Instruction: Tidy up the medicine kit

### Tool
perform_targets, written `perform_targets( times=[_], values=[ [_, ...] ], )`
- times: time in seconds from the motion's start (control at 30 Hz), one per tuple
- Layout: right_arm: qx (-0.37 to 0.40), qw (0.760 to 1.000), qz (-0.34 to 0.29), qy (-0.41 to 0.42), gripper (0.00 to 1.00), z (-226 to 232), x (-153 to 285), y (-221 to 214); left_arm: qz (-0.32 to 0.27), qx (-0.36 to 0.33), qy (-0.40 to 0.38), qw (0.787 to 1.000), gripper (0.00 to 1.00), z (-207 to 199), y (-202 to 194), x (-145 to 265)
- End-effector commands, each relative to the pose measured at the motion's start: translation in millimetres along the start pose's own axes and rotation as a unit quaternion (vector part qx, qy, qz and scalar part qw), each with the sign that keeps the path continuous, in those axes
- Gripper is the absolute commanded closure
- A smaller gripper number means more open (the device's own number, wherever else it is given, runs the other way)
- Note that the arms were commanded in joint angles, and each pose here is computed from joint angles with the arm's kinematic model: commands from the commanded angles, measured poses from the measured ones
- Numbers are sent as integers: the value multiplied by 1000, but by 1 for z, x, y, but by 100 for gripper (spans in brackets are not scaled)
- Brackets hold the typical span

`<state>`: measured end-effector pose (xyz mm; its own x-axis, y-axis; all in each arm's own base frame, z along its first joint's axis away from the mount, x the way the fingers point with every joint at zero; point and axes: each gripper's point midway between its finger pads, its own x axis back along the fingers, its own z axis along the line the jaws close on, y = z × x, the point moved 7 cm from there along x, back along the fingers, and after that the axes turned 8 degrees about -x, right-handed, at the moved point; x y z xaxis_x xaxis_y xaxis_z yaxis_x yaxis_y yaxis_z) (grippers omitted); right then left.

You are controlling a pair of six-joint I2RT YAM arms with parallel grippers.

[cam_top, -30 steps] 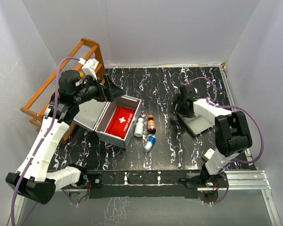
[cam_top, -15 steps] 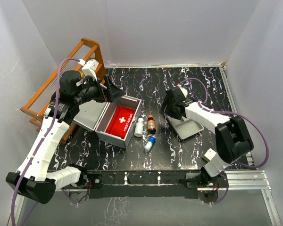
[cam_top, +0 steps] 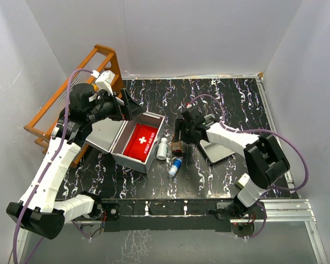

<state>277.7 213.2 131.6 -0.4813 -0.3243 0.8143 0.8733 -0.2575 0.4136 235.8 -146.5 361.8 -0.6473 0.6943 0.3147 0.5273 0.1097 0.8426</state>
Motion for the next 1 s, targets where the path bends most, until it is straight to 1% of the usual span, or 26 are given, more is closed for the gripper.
perform_targets(
  times=[0.0, 0.17, 0.27, 0.4, 0.47, 0.53, 0.63, 0.8, 0.97],
  values=[
    [22, 999, 1, 26, 35, 11, -10, 7, -6, -2, -2, 1000, 1, -3, -1, 6],
    [39, 999, 30, 22, 38, 8, -23, -4, -5, 0, -4, 1000, 1, -3, -3, 6],
    [42, 998, 35, 28, 43, 11, -26, -5, -4, 0, -4, 1000, 1, -3, -3, 6],
    [46, 998, 30, 22, 59, 11, -29, -1, -5, 1, -2, 1000, 1, -2, -3, 6],
    [50, 998, 25, 14, 64, 9, -33, 0, -6, 0, 0, 1000, 1, -2, -2, 6],
    [54, 998, 10, 9, 65, 9, -30, 5, -5, -1, 2, 1000, 1, -2, -3, 6],
    [65, 997, -30, 15, 67, 16, -11, 19, -4, -1, 2, 1000, 1, -2, -3, 8],
    [72, 995, -57, 31, 68, 17, 16, 42, -5, -4, -7, 1000, 1, -6, -4, 12],
    [68, 993, -86, 31, 68, -4, 39, 60, -6, -43, -71, 997, 1, -20, -3, 20]
  ],
)
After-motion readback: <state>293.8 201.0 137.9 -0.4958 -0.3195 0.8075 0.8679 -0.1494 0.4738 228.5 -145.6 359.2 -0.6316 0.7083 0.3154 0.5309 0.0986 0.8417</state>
